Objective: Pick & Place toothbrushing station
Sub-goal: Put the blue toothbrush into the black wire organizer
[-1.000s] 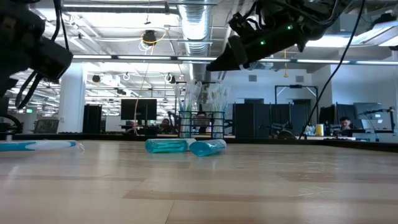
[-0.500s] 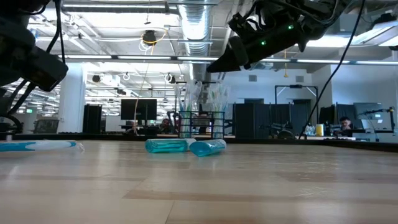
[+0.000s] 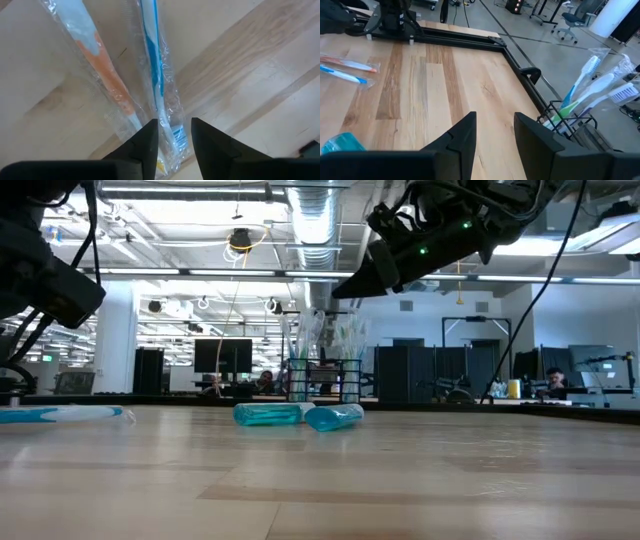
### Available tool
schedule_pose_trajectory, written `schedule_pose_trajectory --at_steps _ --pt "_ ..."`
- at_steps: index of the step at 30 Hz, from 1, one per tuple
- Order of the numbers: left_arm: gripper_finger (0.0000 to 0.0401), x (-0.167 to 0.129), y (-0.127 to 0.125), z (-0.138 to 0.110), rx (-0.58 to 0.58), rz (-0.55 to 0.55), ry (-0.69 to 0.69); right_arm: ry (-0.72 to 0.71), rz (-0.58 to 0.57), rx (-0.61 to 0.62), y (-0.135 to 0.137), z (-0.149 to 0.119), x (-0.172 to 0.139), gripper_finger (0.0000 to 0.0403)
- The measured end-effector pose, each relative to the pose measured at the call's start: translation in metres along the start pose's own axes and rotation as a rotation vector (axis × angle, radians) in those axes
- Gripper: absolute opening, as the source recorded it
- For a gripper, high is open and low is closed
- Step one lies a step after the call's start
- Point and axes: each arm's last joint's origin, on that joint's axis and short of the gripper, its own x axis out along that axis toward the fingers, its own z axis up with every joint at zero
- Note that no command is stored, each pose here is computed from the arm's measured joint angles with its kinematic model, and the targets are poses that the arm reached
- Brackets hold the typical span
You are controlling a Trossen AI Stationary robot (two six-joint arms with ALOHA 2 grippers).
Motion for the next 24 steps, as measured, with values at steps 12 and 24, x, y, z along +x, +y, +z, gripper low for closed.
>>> schedule_pose_trajectory --at_steps 12,24 --pt "0.0114 0.018 -0.005 -0.001 0.009 0.038 0.043 0.013 0.003 -0.002 0.000 -0.001 0.000 0.0121" --pt "0.0090 0.024 -0.010 -0.001 0.020 0.004 0.081 0.022 0.005 -0.003 0.000 -0.002 0.000 0.0120"
